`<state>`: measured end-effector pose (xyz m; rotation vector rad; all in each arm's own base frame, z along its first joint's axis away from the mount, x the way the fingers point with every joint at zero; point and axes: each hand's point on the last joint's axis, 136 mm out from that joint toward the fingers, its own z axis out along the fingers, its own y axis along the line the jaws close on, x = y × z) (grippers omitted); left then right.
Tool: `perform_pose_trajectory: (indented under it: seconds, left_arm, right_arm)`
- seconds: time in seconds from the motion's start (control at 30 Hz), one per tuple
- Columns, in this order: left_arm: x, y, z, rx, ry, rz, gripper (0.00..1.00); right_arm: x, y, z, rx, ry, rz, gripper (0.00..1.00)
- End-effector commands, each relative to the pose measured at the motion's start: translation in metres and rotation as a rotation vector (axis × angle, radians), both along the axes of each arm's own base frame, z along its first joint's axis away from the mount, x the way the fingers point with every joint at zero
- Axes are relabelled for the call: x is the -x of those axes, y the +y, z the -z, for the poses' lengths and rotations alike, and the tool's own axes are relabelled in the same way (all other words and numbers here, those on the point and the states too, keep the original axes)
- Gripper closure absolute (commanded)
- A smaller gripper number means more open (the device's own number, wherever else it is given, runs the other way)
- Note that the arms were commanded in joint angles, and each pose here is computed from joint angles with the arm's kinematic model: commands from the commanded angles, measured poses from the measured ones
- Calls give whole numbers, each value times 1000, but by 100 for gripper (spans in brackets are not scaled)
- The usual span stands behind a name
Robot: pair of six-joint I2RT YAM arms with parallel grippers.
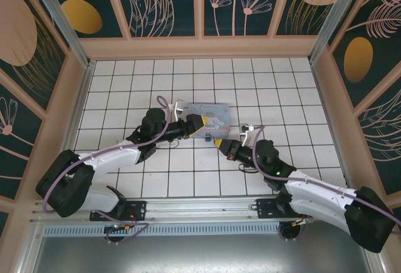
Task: Unlock a padlock with a key
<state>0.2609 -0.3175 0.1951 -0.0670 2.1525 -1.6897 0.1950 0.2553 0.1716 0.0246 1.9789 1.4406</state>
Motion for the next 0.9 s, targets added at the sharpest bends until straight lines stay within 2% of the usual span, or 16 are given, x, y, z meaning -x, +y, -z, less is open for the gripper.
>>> perform_pose_trajectory:
  seconds: [0.0, 0.17, 0.4, 0.87]
  left_arm:
    - [1, -9, -21, 61, -56, 38, 34]
    - [4, -14, -18, 76, -47, 59, 37]
    - [8, -19, -27, 120, -61, 91, 47]
    - [11, -18, -27, 126, -66, 99, 61]
  right_arm:
    - [-3, 10, -46, -123, -83, -27, 100]
    - [-7, 13, -54, -137, -91, -24, 100]
    - [-12, 20, -62, -155, -96, -32, 100]
    - [-16, 27, -65, -165, -89, -43, 100]
